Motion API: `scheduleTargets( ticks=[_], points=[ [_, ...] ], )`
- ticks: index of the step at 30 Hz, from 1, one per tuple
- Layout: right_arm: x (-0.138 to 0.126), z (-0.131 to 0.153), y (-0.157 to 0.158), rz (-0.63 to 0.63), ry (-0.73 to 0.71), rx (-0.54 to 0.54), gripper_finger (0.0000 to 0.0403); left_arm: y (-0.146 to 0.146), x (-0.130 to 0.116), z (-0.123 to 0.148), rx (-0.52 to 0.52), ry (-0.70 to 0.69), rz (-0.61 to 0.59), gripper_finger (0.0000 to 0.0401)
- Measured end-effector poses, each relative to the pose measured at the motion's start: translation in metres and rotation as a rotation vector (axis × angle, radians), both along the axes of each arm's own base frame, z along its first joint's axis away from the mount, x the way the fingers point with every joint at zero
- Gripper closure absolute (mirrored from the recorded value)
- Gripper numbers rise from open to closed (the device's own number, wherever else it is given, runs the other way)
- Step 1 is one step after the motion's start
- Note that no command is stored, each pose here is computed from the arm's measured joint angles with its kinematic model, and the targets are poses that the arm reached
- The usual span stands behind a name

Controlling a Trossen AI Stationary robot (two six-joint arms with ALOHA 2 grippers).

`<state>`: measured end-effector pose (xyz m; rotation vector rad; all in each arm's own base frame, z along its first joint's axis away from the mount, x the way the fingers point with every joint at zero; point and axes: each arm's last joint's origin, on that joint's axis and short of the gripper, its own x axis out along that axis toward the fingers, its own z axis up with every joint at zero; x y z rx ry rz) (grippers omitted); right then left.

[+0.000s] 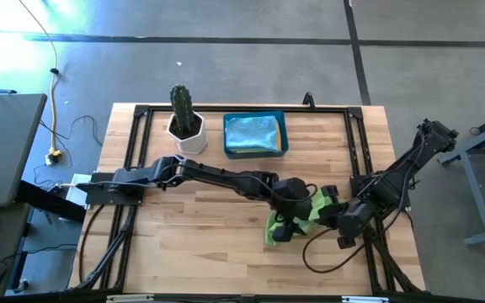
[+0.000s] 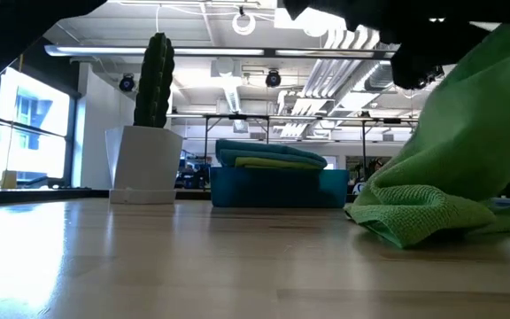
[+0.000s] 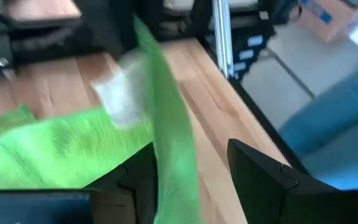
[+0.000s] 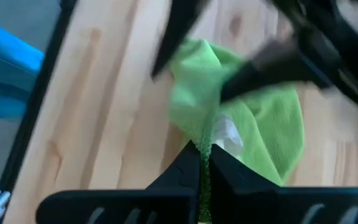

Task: Fold microfiber towels
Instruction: Fold the green microfiber towel

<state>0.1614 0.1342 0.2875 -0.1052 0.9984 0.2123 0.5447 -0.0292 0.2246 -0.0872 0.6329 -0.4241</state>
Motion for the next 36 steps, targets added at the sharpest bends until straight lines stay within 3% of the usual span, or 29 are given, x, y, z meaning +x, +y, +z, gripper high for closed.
scheduleTargets(
  ticks=[7, 19, 27, 36],
  points=[
    [-0.010, -0.006, -0.009, -0.073, 0.120, -0.059, 0.0403, -0.004, -0.011, -0.008, -0.089, 0.140, -0.146, 0.0231],
    [-0.015, -0.008, -0.015, -0.154, 0.155, -0.127, 0.0403, -0.019, -0.027, -0.023, -0.070, 0.314, -0.228, 0.0231],
    [-0.018, -0.009, -0.018, -0.246, 0.179, -0.111, 0.0403, -0.021, -0.033, -0.035, 0.017, 0.436, -0.153, 0.0231],
    [-0.019, -0.010, -0.019, -0.268, 0.194, -0.118, 0.0403, -0.030, -0.040, -0.038, 0.037, 0.520, -0.113, 0.0231]
  ],
)
